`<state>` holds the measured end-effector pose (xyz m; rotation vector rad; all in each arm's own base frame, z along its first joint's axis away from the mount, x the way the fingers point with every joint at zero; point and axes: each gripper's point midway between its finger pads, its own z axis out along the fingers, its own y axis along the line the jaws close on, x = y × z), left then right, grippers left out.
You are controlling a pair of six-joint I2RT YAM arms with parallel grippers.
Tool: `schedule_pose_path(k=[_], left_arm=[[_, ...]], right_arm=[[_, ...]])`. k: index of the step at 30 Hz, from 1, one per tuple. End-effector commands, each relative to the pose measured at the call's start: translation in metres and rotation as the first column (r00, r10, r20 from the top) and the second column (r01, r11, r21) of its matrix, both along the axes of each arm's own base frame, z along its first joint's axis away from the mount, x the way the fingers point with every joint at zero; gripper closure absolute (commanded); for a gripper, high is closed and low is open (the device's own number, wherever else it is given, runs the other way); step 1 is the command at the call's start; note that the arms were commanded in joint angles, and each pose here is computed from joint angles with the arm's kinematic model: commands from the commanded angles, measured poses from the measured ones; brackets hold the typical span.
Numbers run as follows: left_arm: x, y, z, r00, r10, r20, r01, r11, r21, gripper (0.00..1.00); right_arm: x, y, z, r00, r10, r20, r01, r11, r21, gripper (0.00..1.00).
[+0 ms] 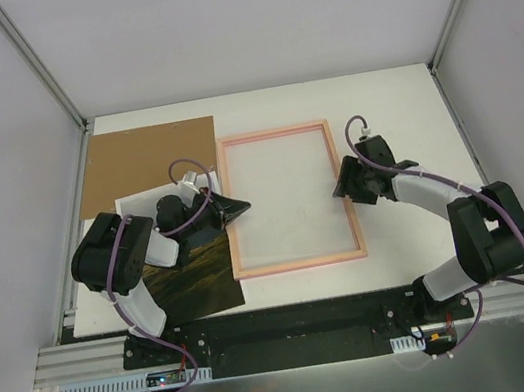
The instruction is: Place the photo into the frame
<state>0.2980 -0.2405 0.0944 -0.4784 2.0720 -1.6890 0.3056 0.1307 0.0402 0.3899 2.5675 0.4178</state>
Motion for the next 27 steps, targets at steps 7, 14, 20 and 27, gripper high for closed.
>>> schedule_pose_path(k=[7,14,20,27], left_arm=[[0.006,0.001,0.040,0.990,-0.021,0.141,0.036,0.994,-0.104,1.00],[0.004,0.001,0.043,0.990,-0.024,0.142,0.042,0.991,-0.131,1.00],[0.000,0.004,0.051,0.985,-0.026,0.170,0.051,0.988,-0.146,1.00],[-0.003,0.007,0.059,0.981,-0.024,0.193,0.058,0.984,-0.170,1.00]], right_arm=[[0.004,0.023,0.009,0.999,-0.019,0.042,0.013,0.989,0.146,0.38],[0.005,0.029,0.017,0.997,-0.044,0.069,0.029,0.978,0.207,0.27],[0.006,0.029,0.018,0.996,-0.062,0.066,0.047,0.975,0.219,0.17],[0.012,0.033,0.024,0.995,-0.074,0.068,0.055,0.968,0.243,0.15]])
